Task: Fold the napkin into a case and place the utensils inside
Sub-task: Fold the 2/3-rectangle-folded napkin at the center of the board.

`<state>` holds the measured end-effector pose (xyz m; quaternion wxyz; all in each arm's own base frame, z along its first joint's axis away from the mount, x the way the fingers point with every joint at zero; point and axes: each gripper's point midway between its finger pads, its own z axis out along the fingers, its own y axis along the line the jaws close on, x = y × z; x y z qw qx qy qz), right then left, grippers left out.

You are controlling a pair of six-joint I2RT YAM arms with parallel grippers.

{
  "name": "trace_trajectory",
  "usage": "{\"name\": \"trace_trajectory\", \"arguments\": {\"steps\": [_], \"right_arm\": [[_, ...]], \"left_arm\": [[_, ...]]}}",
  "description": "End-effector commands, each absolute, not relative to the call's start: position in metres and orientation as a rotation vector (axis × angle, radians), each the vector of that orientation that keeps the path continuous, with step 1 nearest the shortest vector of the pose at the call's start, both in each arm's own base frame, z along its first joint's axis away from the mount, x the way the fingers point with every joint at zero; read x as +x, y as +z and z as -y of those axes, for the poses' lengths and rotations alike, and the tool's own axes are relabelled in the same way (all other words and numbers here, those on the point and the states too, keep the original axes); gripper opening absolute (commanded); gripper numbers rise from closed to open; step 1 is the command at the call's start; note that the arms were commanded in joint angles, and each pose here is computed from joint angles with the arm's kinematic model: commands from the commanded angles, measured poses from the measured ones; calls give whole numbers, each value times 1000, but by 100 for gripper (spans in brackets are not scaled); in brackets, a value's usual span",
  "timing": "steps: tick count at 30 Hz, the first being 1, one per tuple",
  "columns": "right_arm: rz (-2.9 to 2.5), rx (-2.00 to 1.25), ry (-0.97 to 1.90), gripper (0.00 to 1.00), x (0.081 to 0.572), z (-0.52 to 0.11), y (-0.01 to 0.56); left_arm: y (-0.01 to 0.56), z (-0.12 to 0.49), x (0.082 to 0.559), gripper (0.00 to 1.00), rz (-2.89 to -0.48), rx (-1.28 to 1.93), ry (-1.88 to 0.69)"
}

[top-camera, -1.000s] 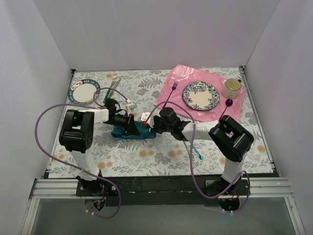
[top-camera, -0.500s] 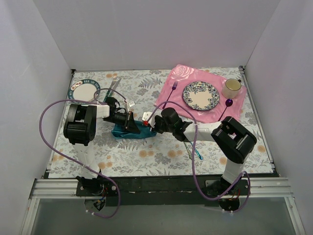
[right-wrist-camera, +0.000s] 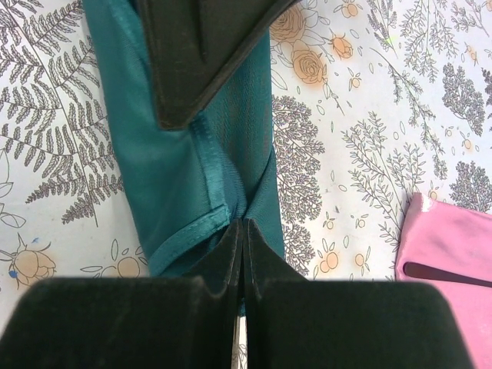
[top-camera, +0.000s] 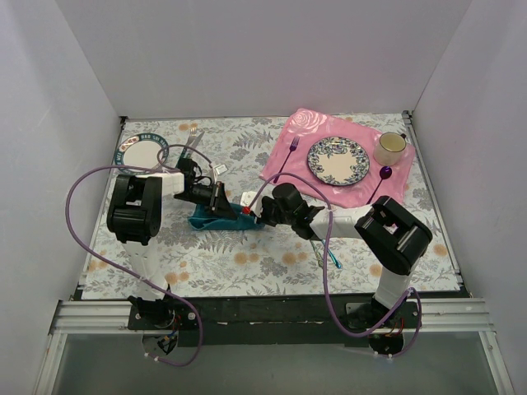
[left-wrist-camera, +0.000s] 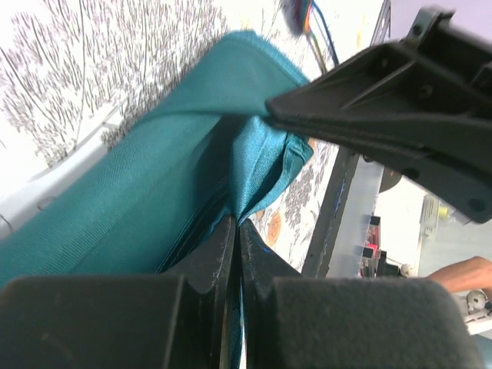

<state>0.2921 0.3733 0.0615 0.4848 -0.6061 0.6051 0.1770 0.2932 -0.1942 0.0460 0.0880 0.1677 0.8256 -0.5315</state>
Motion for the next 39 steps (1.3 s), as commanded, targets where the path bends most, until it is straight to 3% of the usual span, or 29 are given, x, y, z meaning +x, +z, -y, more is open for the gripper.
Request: {"name": "trace_trajectory", "arguments": {"steps": [1, 16, 39], "right_arm": [[-1412, -1452, 429, 1, 295, -383, 77], [-1413, -1407, 409, 1, 300, -383, 94], [-1468, -1270, 407, 1, 313, -379, 120]], "left_arm": [[62, 197, 314, 0, -2415, 475, -1594], [1, 185, 325, 0, -2703, 251, -1422], [-30, 176, 325, 0, -2884, 213, -1253]]}}
